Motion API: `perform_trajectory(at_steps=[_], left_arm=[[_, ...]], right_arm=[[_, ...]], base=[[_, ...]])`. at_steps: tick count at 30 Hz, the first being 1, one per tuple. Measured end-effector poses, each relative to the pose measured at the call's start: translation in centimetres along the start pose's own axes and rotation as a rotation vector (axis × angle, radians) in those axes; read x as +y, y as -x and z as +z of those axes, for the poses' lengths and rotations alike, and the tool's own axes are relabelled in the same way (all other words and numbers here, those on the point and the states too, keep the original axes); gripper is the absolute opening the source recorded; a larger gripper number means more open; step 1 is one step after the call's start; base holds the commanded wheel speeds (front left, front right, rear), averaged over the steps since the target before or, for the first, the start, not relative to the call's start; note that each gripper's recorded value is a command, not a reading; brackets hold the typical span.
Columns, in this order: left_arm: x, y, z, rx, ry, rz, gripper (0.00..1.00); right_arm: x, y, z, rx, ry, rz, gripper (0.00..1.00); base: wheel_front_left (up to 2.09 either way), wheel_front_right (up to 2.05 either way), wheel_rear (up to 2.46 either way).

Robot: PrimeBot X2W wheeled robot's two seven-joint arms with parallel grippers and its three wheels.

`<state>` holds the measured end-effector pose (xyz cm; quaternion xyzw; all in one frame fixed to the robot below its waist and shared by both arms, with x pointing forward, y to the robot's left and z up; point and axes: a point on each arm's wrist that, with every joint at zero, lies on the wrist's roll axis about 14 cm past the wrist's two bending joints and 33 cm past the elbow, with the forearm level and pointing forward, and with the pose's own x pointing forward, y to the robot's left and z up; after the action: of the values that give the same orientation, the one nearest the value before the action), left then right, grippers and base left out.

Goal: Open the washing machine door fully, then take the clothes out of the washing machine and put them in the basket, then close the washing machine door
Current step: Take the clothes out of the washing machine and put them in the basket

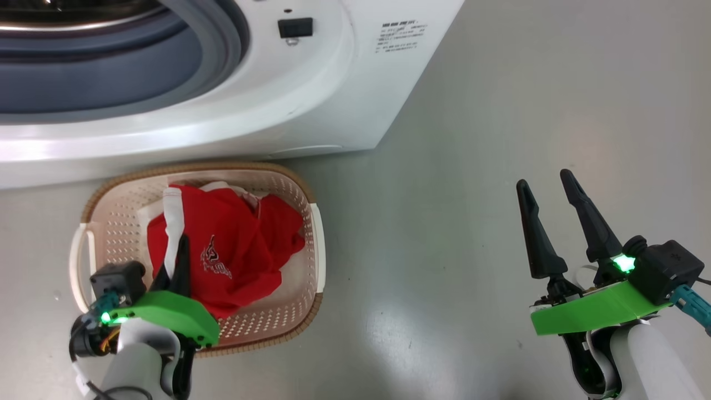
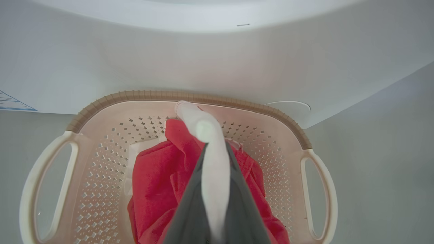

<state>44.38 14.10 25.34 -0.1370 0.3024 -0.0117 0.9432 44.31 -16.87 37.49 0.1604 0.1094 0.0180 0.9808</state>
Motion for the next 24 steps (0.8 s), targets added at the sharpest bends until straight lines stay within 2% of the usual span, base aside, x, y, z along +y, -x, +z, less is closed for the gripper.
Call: perform_trajectory(at_steps=[13, 20, 21, 22, 23, 24], left_arm=[[0.1, -2.3, -3.3, 0.124, 0.004, 0.011, 0.0], [0.0, -2.7, -4.0, 0.155, 0.01, 0.015, 0.0], [0.0, -2.7, -4.0, 0.156, 0.009, 0.015, 0.05], [0.0, -2.7, -4.0, 0.157, 0.008, 0.015, 0.15], [0.0, -2.6, -4.0, 0.158, 0.006, 0.015, 0.36], [0.0, -2.6, -4.0, 0.158, 0.006, 0.016, 0.44]], right_arm=[[-0.9, -0.9, -1.7, 0.037, 0.003, -0.019, 1.0], [-1.0, -1.4, -1.5, 0.027, 0.01, -0.016, 1.0], [-1.0, -1.4, -1.5, 0.026, 0.01, -0.017, 1.0], [-1.0, -1.4, -1.4, 0.025, 0.01, -0.016, 1.0], [-0.9, -1.4, -1.3, 0.023, 0.01, -0.016, 1.0], [-0.9, -1.4, -1.2, 0.021, 0.01, -0.015, 1.0]], base=[[0.0, 0.0, 0.0], [0.0, 0.0, 0.0], [0.0, 0.0, 0.0], [0.0, 0.0, 0.0], [0.0, 0.0, 0.0], [0.0, 0.0, 0.0]])
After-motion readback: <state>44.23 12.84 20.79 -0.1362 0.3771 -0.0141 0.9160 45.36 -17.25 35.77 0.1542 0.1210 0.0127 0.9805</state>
